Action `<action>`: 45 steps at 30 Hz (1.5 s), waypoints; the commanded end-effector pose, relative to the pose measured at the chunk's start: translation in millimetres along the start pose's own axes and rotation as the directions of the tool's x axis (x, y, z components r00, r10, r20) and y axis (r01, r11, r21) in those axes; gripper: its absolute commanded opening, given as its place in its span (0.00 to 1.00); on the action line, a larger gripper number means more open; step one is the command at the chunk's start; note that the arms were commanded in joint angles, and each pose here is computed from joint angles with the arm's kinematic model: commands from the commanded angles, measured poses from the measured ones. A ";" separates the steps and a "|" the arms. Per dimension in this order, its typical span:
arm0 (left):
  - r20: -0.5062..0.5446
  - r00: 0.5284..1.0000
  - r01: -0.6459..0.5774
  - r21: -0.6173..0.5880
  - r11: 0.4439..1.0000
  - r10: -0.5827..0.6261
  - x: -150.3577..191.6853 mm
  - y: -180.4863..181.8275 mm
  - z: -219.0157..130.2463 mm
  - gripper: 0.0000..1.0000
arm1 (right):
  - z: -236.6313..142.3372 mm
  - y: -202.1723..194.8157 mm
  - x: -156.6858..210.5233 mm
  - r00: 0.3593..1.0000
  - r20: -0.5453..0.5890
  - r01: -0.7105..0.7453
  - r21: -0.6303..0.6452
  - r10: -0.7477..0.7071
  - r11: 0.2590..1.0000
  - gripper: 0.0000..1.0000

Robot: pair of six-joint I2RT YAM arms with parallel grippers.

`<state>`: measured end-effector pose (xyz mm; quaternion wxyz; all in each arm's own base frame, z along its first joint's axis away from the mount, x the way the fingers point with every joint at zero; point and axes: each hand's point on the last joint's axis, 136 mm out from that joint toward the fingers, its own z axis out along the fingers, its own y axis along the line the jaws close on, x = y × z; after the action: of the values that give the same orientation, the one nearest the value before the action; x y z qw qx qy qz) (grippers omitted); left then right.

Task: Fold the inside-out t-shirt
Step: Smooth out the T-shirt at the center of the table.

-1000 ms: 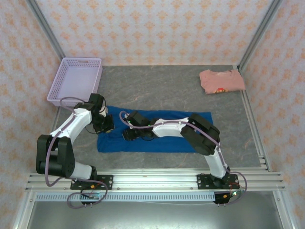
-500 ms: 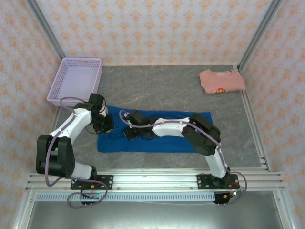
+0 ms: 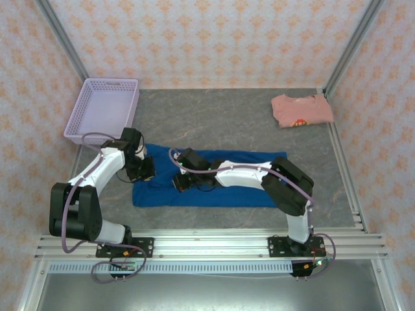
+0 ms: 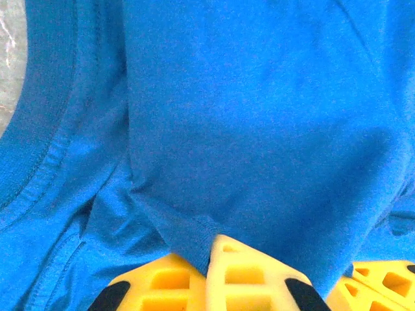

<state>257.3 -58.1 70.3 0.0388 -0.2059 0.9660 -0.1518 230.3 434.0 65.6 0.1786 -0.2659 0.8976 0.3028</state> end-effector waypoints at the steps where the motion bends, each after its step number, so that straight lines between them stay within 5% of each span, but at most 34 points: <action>1: -0.009 1.000 -0.001 -0.033 0.999 0.001 6.3 11.7 2.3 0.00 | -12.7 2.5 13.5 0.999 -0.040 -0.025 -0.008 0.025 1.000 0.02; 6: -0.032 0.999 0.014 -0.042 0.999 -0.015 16.9 17.5 6.0 0.04 | -19.4 -1.9 26.2 0.997 -0.074 -0.030 0.009 0.031 0.999 0.02; 13: 0.012 1.000 0.012 -0.107 0.994 -0.011 16.0 27.6 -9.2 0.38 | -27.0 -7.8 40.1 0.993 -0.111 -0.040 0.027 0.042 0.999 0.07; 18: 0.140 0.990 0.014 -0.175 0.984 0.011 -2.4 34.8 -32.9 0.49 | -38.7 -4.3 41.3 0.991 -0.132 -0.003 0.028 0.007 1.000 0.22; 24: 0.207 0.978 0.051 -0.062 0.997 -0.037 -19.8 9.2 -23.7 0.51 | -50.2 7.5 12.8 0.997 -0.058 0.053 0.020 -0.052 0.998 0.39; 30: 0.247 0.969 0.023 0.033 0.999 -0.030 -34.4 -31.5 2.7 0.51 | -17.4 18.2 -3.5 0.999 -0.017 -0.032 -0.067 0.031 0.997 0.38; 38: 0.192 0.979 0.089 -0.116 0.989 -0.065 -25.5 14.8 44.0 0.50 | 18.1 -4.3 21.0 0.990 -0.078 -0.118 -0.027 0.116 0.993 0.30; 45: 0.335 0.942 0.068 -0.141 0.988 -0.017 -44.4 25.4 12.4 0.51 | -18.0 5.6 15.3 0.998 -0.060 -0.033 -0.075 0.028 0.997 0.37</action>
<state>277.3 -39.7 28.2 0.1166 -0.2594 0.9560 -0.0727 211.4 426.3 40.1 0.1123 -0.2475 0.9102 0.3126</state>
